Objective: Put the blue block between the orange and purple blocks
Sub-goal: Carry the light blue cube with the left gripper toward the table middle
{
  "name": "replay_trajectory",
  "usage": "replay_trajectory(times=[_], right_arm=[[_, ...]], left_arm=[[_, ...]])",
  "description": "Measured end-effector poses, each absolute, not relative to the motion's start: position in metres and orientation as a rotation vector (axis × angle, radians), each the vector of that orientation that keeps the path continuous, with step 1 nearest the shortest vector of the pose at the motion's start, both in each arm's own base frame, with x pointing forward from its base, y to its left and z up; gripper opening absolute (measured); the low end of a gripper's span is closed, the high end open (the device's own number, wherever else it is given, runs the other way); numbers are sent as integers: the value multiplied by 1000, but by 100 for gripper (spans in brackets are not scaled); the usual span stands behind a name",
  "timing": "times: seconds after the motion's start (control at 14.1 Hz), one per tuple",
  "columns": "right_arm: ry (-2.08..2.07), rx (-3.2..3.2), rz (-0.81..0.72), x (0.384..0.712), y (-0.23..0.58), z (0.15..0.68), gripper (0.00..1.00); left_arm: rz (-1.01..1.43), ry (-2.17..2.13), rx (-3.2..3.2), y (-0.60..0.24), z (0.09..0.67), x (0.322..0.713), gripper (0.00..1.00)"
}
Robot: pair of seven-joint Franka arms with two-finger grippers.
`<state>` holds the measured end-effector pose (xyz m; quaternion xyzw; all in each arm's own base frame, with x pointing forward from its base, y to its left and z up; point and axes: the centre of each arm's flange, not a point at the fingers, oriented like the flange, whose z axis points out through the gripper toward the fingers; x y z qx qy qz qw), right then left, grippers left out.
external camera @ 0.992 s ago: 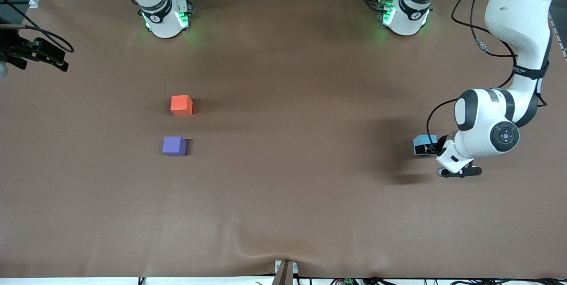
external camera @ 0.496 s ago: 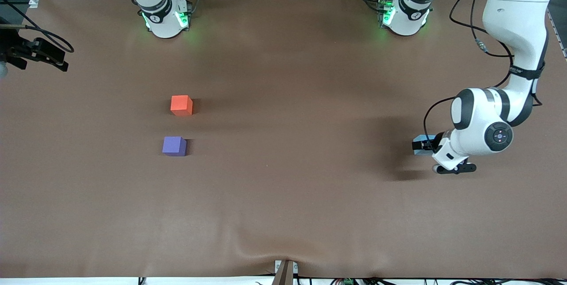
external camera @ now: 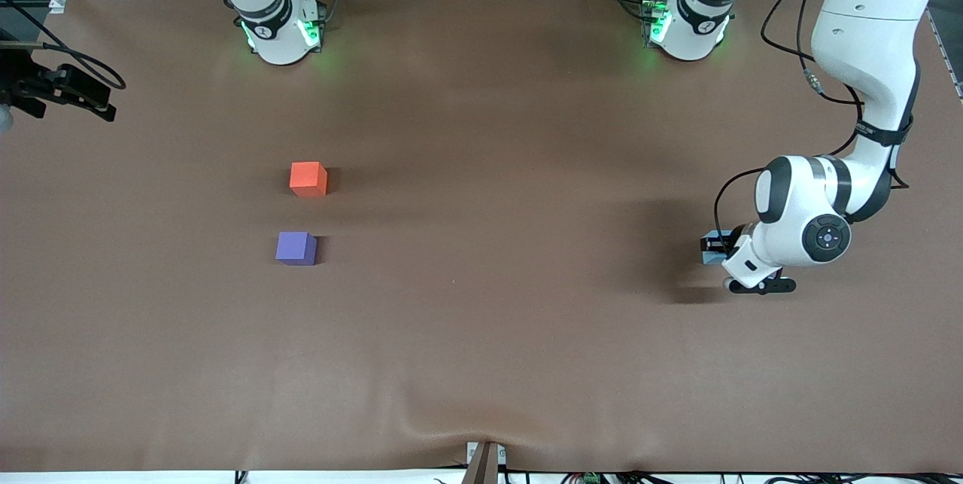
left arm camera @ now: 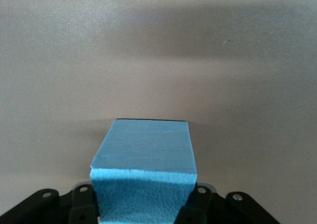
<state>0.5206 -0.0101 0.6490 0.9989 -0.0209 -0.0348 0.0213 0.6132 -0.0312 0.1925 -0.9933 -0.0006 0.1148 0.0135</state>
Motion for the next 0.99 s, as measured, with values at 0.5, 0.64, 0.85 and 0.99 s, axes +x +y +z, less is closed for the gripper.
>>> replay_trajectory(times=[0.5, 0.64, 0.85, 0.99], right_arm=[[-65, 3096, -108, 521, -10, 649, 100], [-65, 3096, -108, 521, -10, 649, 100], [-65, 3096, -108, 521, -10, 649, 100], [-64, 3096, -107, 521, -10, 649, 100]], left_arm=[[312, 56, -3061, -204, 256, 585, 56], [274, -6, -3065, -289, 266, 558, 56], [324, -107, -3137, -409, 268, 513, 56], [376, -157, -3155, -475, 253, 482, 56]])
